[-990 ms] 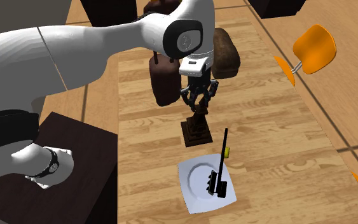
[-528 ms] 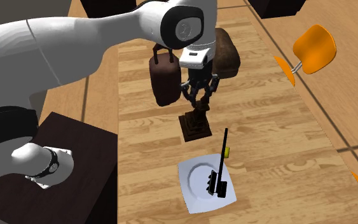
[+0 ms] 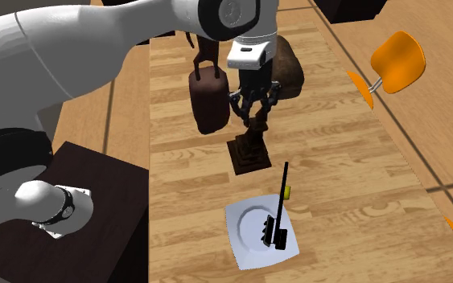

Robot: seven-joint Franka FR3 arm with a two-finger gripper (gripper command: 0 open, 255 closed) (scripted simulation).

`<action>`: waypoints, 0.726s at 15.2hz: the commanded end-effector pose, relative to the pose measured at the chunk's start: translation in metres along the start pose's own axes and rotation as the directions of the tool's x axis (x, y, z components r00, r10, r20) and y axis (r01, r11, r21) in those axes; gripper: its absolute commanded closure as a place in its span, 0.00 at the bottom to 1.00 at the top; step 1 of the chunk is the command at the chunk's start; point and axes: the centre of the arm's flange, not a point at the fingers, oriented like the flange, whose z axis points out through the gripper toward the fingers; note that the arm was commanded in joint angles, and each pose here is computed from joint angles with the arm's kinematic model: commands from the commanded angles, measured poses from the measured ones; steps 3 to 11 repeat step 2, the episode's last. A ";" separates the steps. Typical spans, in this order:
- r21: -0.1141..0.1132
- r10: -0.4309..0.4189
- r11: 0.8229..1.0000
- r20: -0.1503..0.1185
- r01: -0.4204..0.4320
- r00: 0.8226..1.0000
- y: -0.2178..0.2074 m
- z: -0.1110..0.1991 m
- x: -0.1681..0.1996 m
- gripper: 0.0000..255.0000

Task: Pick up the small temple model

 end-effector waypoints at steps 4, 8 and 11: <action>0.001 0.000 1.000 0.000 0.000 1.000 0.001 -0.006 0.004 1.00; 0.001 0.000 1.000 0.000 0.000 1.000 0.001 -0.006 0.004 1.00; 0.001 0.000 1.000 0.000 0.000 1.000 0.001 -0.006 0.004 1.00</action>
